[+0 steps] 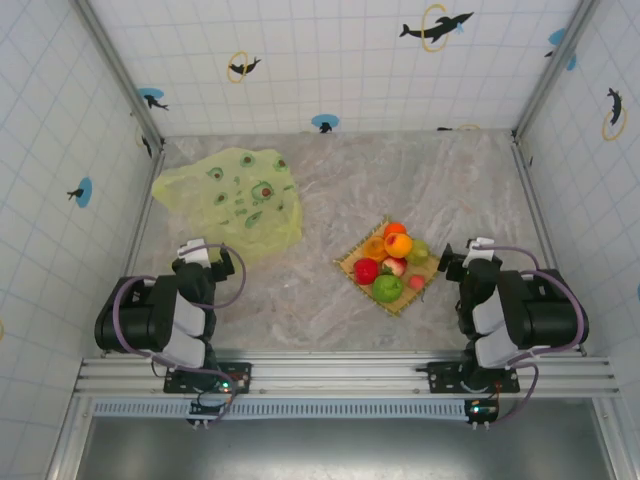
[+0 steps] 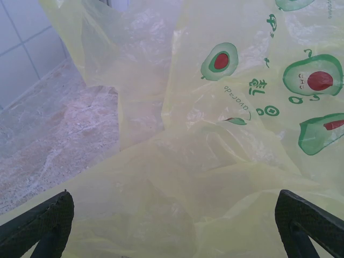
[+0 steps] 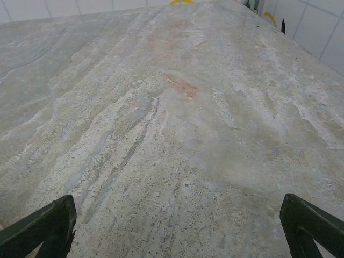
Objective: Place the fruits into the plastic bag
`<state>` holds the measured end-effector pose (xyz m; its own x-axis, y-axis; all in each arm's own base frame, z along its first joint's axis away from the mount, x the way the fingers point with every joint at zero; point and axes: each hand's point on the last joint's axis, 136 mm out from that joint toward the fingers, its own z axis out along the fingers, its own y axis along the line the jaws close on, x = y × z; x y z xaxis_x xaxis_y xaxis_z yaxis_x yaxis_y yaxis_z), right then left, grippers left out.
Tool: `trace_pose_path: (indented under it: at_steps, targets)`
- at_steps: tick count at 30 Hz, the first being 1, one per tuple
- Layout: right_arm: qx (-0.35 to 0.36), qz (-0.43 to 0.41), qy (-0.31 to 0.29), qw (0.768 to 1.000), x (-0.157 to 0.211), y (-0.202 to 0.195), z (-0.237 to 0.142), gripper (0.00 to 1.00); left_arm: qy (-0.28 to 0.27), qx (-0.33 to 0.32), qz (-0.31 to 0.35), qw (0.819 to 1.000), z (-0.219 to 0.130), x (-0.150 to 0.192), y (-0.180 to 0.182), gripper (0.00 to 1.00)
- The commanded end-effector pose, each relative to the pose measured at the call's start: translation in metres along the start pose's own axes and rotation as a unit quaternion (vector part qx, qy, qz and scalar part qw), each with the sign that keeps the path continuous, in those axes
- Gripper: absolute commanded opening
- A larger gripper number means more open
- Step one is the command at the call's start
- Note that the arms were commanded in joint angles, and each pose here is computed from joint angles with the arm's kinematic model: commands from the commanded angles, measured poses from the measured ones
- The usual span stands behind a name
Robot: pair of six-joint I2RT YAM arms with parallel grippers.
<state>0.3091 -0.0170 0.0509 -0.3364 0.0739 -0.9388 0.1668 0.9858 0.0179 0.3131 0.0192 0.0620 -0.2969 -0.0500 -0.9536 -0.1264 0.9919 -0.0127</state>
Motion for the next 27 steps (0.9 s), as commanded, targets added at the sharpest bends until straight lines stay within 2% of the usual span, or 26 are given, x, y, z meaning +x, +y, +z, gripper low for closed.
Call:
trace_pose_path:
  at_steps: [1,27]
  targets:
    - [0.001,0.000,-0.012,1.000,-0.0029,-0.0007,-0.0044,1.00,0.004,0.004,-0.004,1.000,-0.0017,0.0030,0.0000,0.98]
    - [-0.005,0.003,-0.010,1.000,-0.0026,0.0000,-0.0037,1.00,0.004,0.005,-0.006,1.000,-0.0008,0.0024,0.0001,0.98]
